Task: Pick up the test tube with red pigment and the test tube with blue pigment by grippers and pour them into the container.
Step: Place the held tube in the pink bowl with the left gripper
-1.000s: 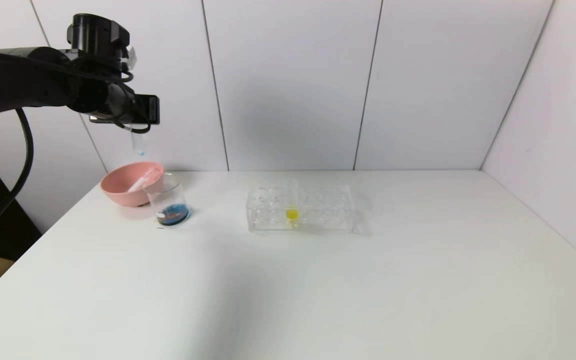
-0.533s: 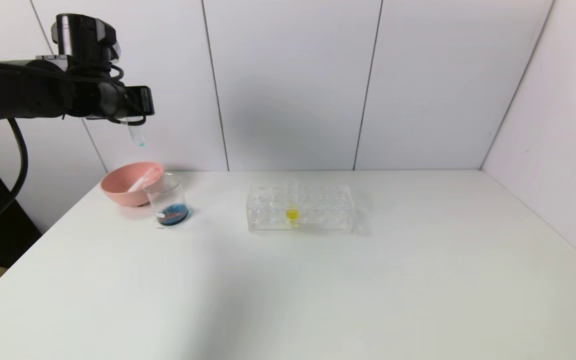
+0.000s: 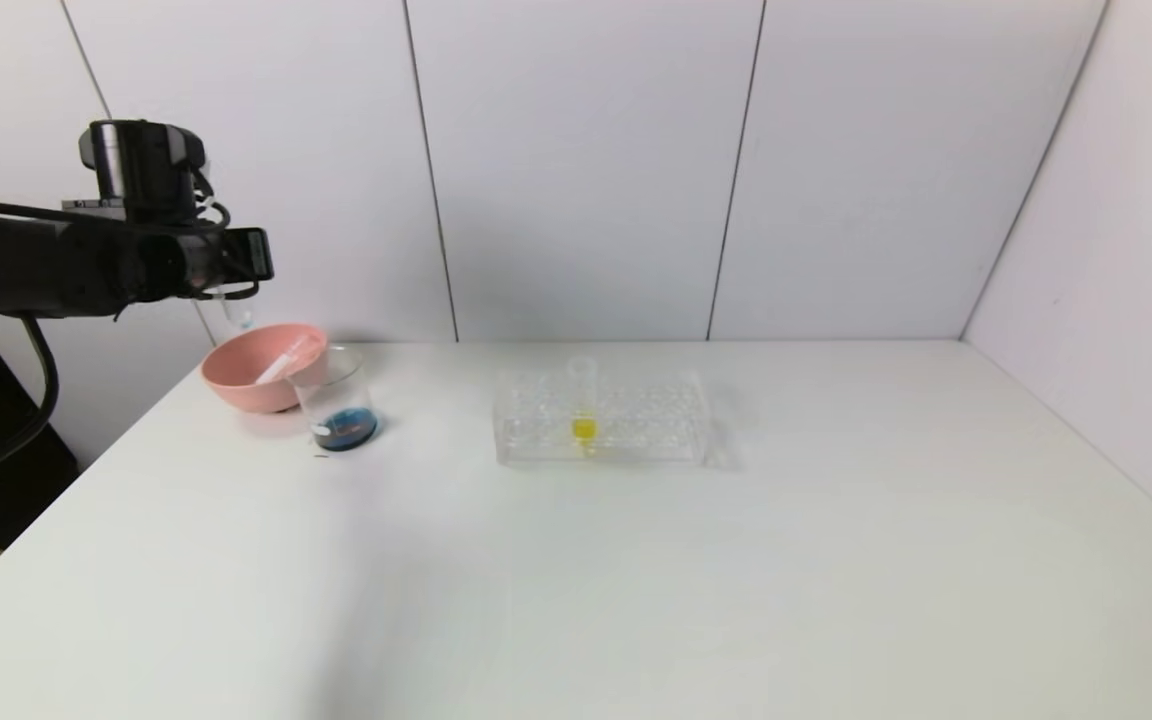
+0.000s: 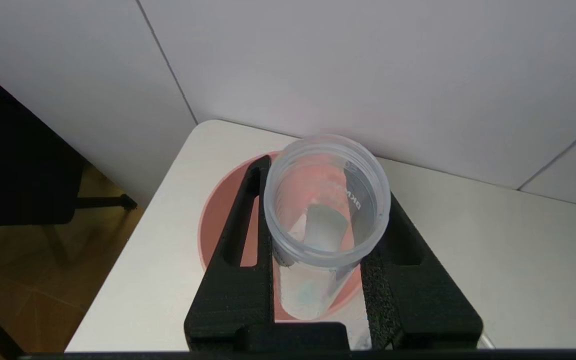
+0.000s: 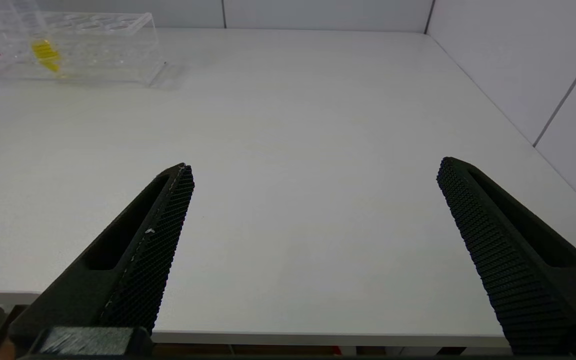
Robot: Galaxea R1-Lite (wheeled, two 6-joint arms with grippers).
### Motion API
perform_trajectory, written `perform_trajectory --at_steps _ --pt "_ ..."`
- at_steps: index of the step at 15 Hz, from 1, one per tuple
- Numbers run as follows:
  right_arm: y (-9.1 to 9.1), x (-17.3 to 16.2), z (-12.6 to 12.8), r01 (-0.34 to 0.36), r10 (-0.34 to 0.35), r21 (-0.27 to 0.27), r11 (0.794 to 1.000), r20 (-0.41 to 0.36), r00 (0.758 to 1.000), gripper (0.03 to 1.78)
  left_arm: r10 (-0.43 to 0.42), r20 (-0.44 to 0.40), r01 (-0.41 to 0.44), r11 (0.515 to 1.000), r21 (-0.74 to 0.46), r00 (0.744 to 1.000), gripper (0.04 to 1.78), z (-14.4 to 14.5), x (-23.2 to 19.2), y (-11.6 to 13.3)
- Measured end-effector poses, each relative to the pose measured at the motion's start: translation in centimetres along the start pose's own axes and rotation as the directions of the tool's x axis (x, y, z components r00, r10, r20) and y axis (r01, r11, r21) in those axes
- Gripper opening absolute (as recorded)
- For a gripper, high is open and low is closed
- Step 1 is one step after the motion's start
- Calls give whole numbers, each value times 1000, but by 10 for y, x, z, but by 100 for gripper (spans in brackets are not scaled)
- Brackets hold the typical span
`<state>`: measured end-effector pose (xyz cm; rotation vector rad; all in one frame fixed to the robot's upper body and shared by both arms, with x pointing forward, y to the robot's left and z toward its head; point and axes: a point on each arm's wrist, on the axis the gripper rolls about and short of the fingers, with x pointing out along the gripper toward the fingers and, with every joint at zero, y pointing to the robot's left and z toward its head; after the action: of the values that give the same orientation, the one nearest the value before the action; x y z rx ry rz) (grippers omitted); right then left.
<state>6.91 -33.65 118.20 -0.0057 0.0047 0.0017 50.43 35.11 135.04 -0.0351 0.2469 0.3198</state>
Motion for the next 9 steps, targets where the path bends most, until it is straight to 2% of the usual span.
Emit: perform_trajectory --at_steps 5,9 --pt "0 0 0 0 0 0 1000 0 1000 177 45 34 -46 998 31 998 50 -30 32 18" --pt "0 0 0 0 0 0 1000 0 1000 177 23 26 -24 999 39 999 50 -44 50 25"
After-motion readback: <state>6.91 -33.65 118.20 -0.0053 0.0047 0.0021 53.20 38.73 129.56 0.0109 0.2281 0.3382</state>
